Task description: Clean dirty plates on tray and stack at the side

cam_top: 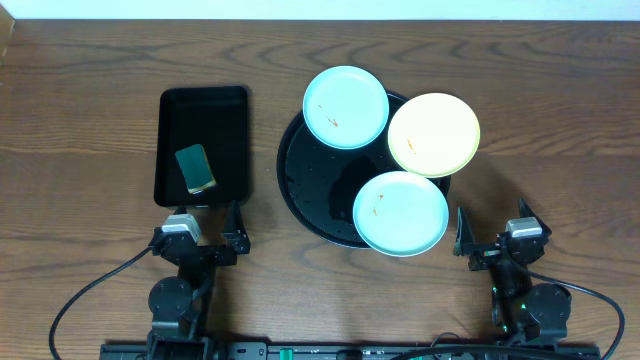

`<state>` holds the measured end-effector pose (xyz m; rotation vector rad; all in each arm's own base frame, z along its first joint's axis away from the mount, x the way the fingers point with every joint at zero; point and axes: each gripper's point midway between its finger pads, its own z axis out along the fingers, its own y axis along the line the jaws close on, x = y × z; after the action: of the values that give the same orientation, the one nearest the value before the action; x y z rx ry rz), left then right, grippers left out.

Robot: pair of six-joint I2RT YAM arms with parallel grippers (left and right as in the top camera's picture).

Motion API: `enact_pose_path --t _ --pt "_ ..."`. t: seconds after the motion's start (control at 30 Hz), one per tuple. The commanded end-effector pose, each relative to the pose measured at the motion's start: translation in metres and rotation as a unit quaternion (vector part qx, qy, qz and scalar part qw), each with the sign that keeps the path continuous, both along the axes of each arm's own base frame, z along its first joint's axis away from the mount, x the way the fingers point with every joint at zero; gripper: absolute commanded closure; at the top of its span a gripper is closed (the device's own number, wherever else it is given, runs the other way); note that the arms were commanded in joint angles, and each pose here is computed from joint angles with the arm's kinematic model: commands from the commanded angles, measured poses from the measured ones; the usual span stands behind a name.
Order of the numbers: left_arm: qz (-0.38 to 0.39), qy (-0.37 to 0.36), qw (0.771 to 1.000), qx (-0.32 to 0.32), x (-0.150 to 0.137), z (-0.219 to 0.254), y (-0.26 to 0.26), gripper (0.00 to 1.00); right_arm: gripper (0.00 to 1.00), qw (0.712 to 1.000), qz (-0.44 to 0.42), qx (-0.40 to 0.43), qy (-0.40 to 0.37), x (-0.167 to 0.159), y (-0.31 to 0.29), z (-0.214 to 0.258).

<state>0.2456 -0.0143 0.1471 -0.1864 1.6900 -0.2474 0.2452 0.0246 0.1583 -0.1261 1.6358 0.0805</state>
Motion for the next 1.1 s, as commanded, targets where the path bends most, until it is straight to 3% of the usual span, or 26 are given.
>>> enact_pose_path --t 0.0,0.3,0.5,0.67,0.9,1.07 --pt "0.007 0.029 1.000 0.006 -0.001 -0.017 0.002 0.01 0.01 1.000 -0.004 -0.004 0.002 0.000 -0.002 -0.002" --pt "-0.030 0.023 0.999 -0.001 -0.002 -0.014 -0.011 0.01 0.01 1.000 -0.004 -0.004 0.002 0.000 -0.002 -0.002" --pt "-0.056 -0.053 0.995 -0.063 -0.007 0.056 -0.020 0.01 0.01 1.000 -0.004 -0.004 0.002 0.000 -0.002 -0.002" --pt "-0.057 -0.085 0.992 -0.076 -0.024 0.125 -0.019 0.01 0.01 1.000 -0.004 -0.004 0.002 0.000 -0.002 -0.002" --pt "-0.057 -0.004 0.997 -0.049 -0.031 0.211 -0.020 0.01 0.01 1.000 -0.004 -0.004 0.002 0.000 -0.002 -0.002" --pt "-0.046 0.165 0.985 0.016 -0.010 0.228 -0.014 0.01 0.01 1.000 -0.004 -0.004 0.002 0.000 -0.002 -0.002"
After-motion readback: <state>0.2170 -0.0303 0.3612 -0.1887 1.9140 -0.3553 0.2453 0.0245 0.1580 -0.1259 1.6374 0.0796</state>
